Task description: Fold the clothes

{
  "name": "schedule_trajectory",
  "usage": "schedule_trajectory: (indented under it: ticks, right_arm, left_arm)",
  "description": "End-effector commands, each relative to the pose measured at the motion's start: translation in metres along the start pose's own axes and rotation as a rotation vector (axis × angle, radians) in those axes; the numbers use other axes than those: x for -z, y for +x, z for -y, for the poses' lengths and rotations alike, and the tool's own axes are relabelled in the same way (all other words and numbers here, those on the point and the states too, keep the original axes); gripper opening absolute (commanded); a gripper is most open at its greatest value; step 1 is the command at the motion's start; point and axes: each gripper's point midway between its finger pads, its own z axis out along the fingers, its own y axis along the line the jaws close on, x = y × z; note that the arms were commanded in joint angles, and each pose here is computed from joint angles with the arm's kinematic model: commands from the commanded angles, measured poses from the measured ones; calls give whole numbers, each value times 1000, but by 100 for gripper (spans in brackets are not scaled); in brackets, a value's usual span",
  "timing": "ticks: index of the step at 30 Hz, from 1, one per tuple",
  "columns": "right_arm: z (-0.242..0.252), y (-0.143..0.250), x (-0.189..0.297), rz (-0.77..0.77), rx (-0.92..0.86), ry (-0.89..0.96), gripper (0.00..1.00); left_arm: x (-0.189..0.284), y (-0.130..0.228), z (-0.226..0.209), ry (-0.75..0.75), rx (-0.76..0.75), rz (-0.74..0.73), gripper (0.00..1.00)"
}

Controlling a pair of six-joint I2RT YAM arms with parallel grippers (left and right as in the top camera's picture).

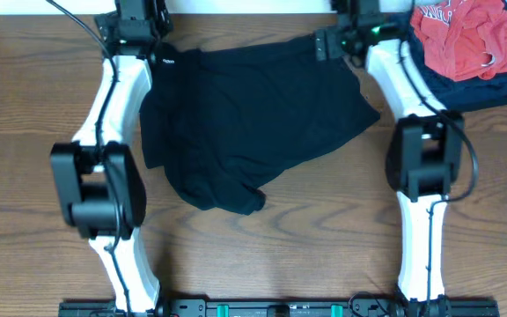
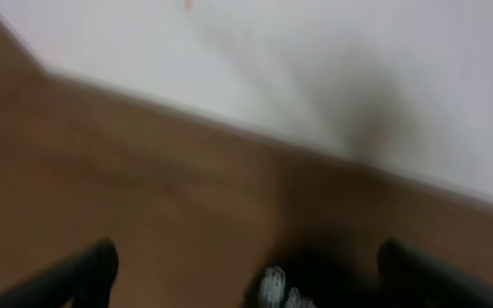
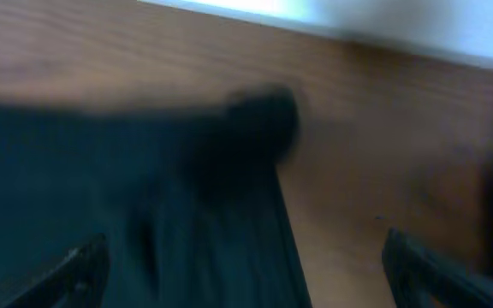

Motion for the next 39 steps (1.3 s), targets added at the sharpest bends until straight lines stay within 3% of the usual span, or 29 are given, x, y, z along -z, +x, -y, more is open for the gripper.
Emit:
schedule_trajectory:
  ticks: [1, 7, 11, 15, 22, 28, 32, 39]
  right_arm:
    - [4, -29, 90, 45, -21, 1, 99]
    - [-1, 19, 151, -161, -78, 0, 99]
    - [-2, 58, 158, -322, -136, 8, 99]
    - [-2, 87, 156, -426, -168, 16, 98]
    - [1, 125, 139, -535, -186, 23, 98]
    - [1, 152, 122, -586, -185, 23, 95]
    - [1, 161, 114, -598, -179, 21, 95]
    - [2, 164, 109, -593, -167, 19, 93]
  left_arm:
    - [61, -26, -5, 66, -10, -2, 98]
    - [122, 40, -17, 102, -18, -323, 98]
    - [141, 95, -38, 22, -33, -555, 98]
    - [147, 142, -37, 42, -60, -711, 98]
    - [127, 208, -42, 13, -60, -801, 98]
    - [109, 240, -49, 41, -6, -824, 100]
    - [98, 253, -58, 66, 18, -827, 92]
    - [85, 280, -54, 267, 99, -833, 84]
